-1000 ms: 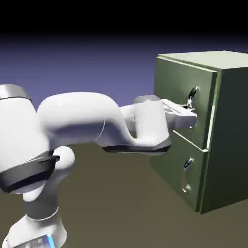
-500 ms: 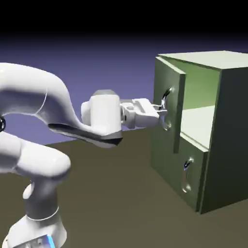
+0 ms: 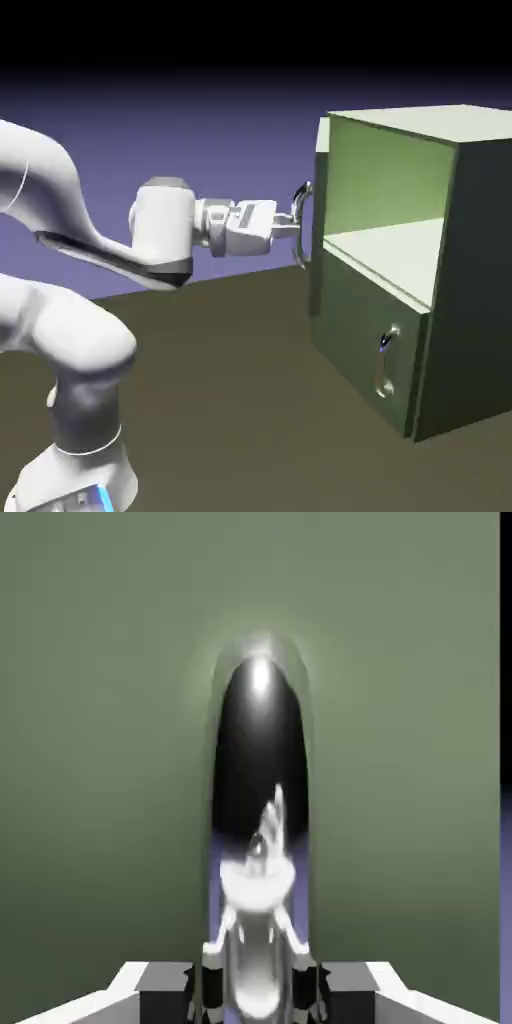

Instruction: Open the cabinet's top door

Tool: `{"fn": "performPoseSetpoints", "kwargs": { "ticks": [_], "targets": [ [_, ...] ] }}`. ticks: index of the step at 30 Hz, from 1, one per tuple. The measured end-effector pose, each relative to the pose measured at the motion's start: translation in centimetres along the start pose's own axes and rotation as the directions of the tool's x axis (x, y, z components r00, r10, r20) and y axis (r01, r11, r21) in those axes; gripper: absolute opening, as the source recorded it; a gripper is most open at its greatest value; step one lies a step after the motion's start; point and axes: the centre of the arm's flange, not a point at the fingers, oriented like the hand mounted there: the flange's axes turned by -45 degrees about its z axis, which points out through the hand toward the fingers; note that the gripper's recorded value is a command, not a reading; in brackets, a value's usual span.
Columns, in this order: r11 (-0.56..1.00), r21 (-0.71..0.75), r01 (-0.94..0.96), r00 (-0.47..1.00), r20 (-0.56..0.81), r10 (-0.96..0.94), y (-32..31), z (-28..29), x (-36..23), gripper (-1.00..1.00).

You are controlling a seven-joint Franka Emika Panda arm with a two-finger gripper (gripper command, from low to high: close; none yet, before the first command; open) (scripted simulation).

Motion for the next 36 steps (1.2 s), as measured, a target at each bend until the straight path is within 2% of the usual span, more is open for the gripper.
{"fn": "performPoseSetpoints", "kwargs": {
  "ticks": [11,22,36],
  "targets": [
    [0.996,-0.088,0.001,1.0,-0.001,-0.001,-1.5,-2.9,0.0,-1.0],
    [0.948,-0.318,0.001,1.0,-0.001,-0.001,-6.5,-10.0,0.0,-1.0],
    [0.798,-0.603,0.0,1.0,-0.001,-0.001,-15.7,-17.4,0.0,-1.0]
  ]
}}
